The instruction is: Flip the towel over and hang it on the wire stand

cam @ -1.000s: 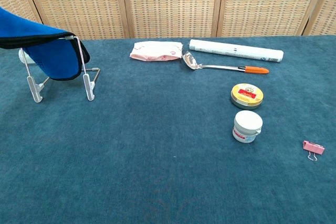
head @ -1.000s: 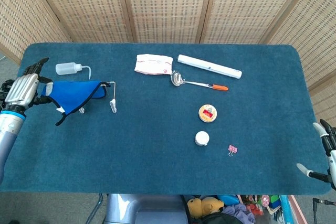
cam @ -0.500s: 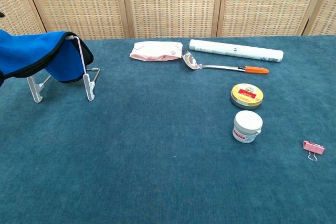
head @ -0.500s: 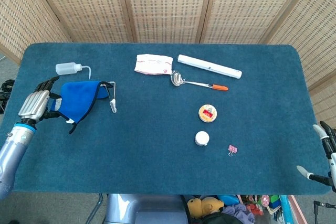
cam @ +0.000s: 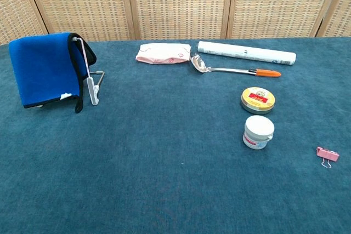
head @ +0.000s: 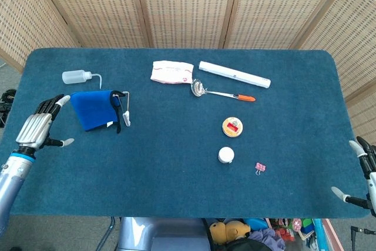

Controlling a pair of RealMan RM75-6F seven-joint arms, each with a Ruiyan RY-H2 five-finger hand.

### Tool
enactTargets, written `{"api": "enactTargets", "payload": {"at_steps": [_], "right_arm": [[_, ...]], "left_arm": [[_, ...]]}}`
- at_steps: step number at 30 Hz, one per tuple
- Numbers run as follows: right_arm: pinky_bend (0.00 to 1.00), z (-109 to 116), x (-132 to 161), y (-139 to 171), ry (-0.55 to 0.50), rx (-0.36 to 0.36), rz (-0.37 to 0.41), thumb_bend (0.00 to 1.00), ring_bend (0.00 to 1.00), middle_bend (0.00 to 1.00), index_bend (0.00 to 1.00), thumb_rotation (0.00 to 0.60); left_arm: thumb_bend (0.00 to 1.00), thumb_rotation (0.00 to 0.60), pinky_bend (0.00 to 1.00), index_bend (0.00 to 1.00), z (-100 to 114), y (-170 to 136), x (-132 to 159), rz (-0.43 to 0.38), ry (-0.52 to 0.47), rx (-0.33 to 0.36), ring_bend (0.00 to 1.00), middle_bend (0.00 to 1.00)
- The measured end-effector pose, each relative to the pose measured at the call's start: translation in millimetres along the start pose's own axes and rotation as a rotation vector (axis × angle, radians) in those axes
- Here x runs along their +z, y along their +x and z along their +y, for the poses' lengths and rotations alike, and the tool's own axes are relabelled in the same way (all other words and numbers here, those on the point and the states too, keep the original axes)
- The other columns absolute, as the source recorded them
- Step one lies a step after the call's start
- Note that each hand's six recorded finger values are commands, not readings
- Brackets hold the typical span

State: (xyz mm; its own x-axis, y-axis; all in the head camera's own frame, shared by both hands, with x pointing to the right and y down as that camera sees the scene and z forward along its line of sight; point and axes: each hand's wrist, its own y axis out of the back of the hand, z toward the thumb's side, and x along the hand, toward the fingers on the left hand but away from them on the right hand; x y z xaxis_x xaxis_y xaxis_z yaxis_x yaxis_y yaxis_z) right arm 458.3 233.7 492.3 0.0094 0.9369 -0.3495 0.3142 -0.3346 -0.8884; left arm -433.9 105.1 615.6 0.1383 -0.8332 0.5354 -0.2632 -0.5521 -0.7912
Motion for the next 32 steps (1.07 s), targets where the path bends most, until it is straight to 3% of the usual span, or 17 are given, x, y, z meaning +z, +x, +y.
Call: {"api": "enactTargets", "payload": {"at_steps": [8, 13, 17, 23, 32], "right_arm": [[0.0, 3, 0, 1, -0.005, -0.011, 0.004, 0.0, 0.0, 0.0, 0.0, 0.6], [0.0, 6, 0, 2, -0.011, -0.03, 0.008, 0.0, 0.0, 0.0, 0.0, 0.6], [0.0, 9, 0, 3, -0.016, -0.049, 0.015, 0.0, 0.0, 0.0, 0.0, 0.6], [0.0, 12, 1, 6, -0.02, -0.069, 0.023, 0.0, 0.0, 0.0, 0.0, 0.6], [0.0, 15, 0, 9, -0.02, -0.084, 0.023, 0.0, 0.0, 0.0, 0.0, 0.6]], "left_arm": [[0.14, 0.6, 0.0, 0.0, 23, -30, -5, -0.027, -0.022, 0.097, 0.0, 0.0], [0.14, 0.6, 0.0, 0.0, 38, -79, -13, 0.007, 0.027, 0.153, 0.0, 0.0], [0.14, 0.6, 0.0, 0.0, 37, -107, -17, 0.06, 0.099, 0.153, 0.0, 0.0], [0.14, 0.6, 0.0, 0.0, 37, -159, -20, 0.129, 0.162, 0.221, 0.0, 0.0], [0.14, 0.6, 0.0, 0.0, 15, -183, -10, 0.065, 0.169, 0.2, 0.0, 0.0]]}}
